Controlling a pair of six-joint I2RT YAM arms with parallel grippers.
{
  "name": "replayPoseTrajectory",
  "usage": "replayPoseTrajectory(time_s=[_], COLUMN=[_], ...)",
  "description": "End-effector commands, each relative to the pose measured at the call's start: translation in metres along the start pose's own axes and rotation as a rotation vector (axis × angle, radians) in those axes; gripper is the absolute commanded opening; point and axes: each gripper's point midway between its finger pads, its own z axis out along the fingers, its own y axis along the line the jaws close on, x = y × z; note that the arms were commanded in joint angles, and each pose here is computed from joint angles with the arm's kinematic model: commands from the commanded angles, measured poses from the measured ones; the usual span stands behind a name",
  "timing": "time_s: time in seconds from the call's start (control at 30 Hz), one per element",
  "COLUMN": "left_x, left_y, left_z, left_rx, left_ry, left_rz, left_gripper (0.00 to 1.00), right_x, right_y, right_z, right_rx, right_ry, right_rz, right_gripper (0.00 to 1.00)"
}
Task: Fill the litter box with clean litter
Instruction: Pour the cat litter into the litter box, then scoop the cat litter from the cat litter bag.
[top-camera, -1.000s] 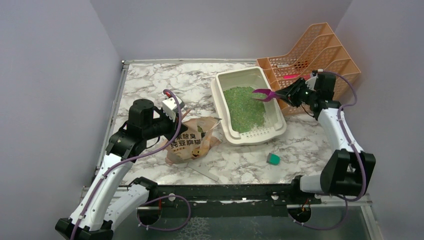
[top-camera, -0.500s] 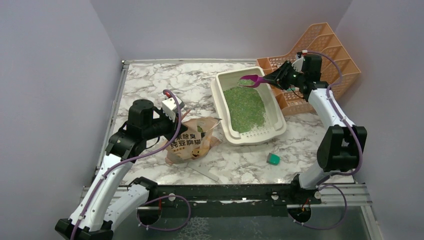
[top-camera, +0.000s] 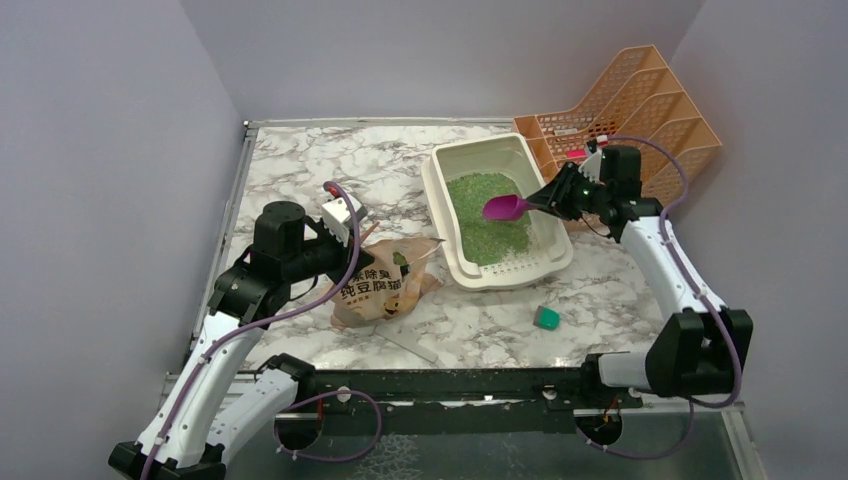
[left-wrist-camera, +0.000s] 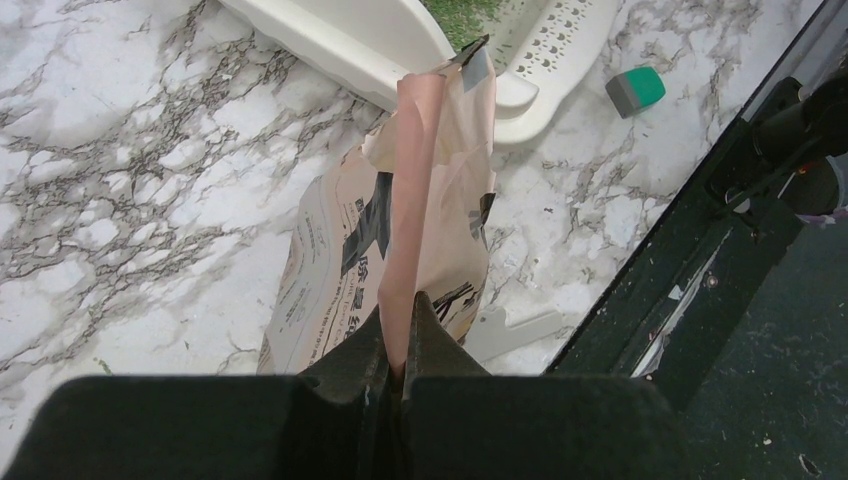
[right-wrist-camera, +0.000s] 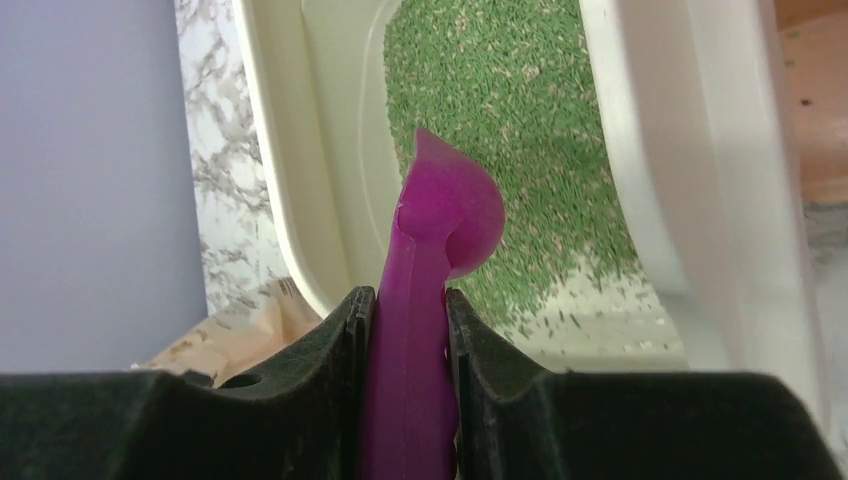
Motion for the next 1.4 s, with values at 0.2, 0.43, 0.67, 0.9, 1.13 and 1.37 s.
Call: replayPoseTrajectory(time_s=[0.2, 0.43, 0.67, 0.9, 1.13, 1.37], left_x=[-0.036, -0.036, -0.037, -0.04, -0.041, -0.039], left_y=[-0.011, -0.013, -0.017, -0.013, -0.016, -0.019], left_z=[-0.011, -0.008, -0.013, -0.01, -0.011, -0.013], left_rx=[0.034, 0.053, 0.06, 0.046, 0.057, 0.07], left_ry=[-0.122, -0.115, -0.128, -0.125, -0.131, -0.134], left_rz=[0.064, 0.063, 0.063, 0.05, 0.058, 0.045], left_gripper=[0.0, 0.0, 0.0, 0.0, 0.0, 0.0], right_x=[-0.036, -0.03, -0.018, 0.019, 0.072, 0.096], right_y=[0.008, 0.088, 0.169, 0.213, 0.213, 0.205], right_z=[-0.107, -0.115, -0.144, -0.157, -0.108, -0.067], right_rx=[0.257, -0.118, -0.48, -0.674, -0.526, -0.365], right_ry=[-0.259, -0.146, 0.061, 0.224, 0.396, 0.464], right_rz=[-0.263, -0.463, -0.422, -0.41, -0.446, -0.518], right_gripper=[0.01, 0.01, 0.01, 0.01, 0.01, 0.01])
